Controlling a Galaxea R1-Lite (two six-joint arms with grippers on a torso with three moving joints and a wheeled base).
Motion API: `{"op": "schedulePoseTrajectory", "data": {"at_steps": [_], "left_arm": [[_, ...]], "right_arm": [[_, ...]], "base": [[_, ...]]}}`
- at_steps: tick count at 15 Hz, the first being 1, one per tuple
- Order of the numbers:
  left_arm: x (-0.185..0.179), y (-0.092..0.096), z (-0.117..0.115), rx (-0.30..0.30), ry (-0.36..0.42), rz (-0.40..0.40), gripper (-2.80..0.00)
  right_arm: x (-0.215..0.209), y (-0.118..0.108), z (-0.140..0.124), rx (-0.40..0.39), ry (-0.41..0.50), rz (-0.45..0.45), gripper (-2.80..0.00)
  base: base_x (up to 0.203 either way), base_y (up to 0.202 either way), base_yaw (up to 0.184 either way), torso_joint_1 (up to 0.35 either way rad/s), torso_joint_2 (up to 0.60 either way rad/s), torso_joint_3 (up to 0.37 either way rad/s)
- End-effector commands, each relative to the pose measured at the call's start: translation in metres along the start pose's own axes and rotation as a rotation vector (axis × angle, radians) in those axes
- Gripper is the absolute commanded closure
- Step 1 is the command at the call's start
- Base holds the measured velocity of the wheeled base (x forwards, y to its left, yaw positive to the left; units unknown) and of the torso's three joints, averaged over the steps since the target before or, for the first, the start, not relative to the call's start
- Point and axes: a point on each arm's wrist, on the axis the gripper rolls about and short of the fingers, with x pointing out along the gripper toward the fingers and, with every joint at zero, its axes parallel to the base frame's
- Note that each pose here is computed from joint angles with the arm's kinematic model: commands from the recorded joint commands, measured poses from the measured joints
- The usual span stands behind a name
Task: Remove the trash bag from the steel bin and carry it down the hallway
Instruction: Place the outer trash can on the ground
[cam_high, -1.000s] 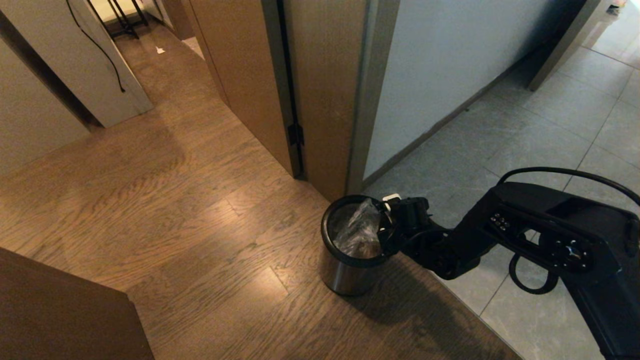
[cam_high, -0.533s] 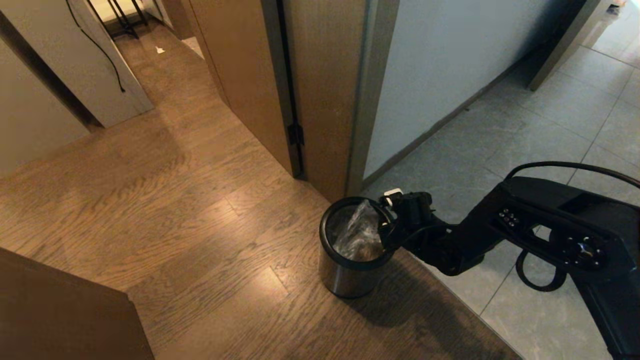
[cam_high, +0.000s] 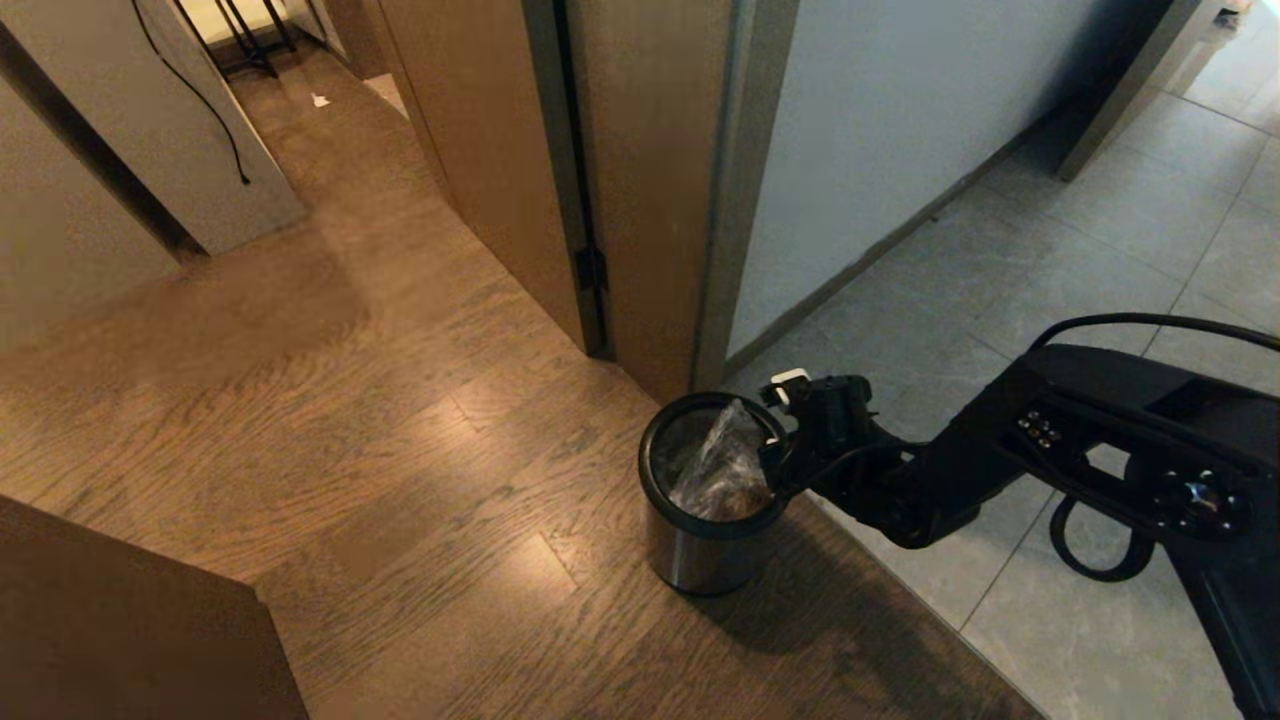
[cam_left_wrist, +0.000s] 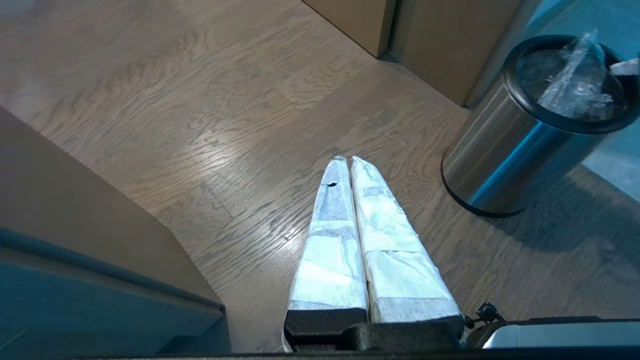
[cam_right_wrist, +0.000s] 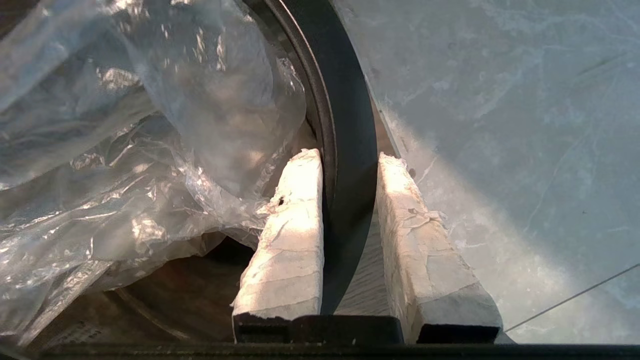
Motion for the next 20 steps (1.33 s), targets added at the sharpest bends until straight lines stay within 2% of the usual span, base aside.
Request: {"op": "schedulePoseTrajectory", "data": {"at_steps": [1, 12, 16, 17, 18, 20], "left_arm": [[0.000, 0.000, 0.000, 0.000, 0.000, 0.000, 0.00], [0.000, 0.000, 0.000, 0.000, 0.000, 0.000, 0.00], [0.000, 0.000, 0.000, 0.000, 0.000, 0.000, 0.00], [0.000, 0.000, 0.000, 0.000, 0.000, 0.001, 0.00], [0.000, 0.000, 0.000, 0.000, 0.000, 0.000, 0.00], [0.000, 0.000, 0.000, 0.000, 0.000, 0.001, 0.00]], "right_arm": [[0.001, 0.001, -0.001, -0.002, 0.002, 0.001, 0.00], [-0.020, -0.010, 0.037, 0.020, -0.092, -0.007, 0.00], [-0.019, -0.009, 0.028, 0.011, -0.065, -0.006, 0.00], [-0.018, -0.010, 0.026, -0.003, -0.057, -0.005, -1.26], [-0.017, -0.010, 0.025, -0.023, -0.049, -0.007, -2.80], [-0.013, -0.013, 0.015, -0.035, -0.018, -0.018, -2.80]], "base": [[0.000, 0.000, 0.000, 0.000, 0.00, 0.000], [0.000, 0.000, 0.000, 0.000, 0.00, 0.000], [0.000, 0.000, 0.000, 0.000, 0.00, 0.000], [0.000, 0.000, 0.000, 0.000, 0.00, 0.000], [0.000, 0.000, 0.000, 0.000, 0.00, 0.000], [0.000, 0.000, 0.000, 0.000, 0.00, 0.000]]}}
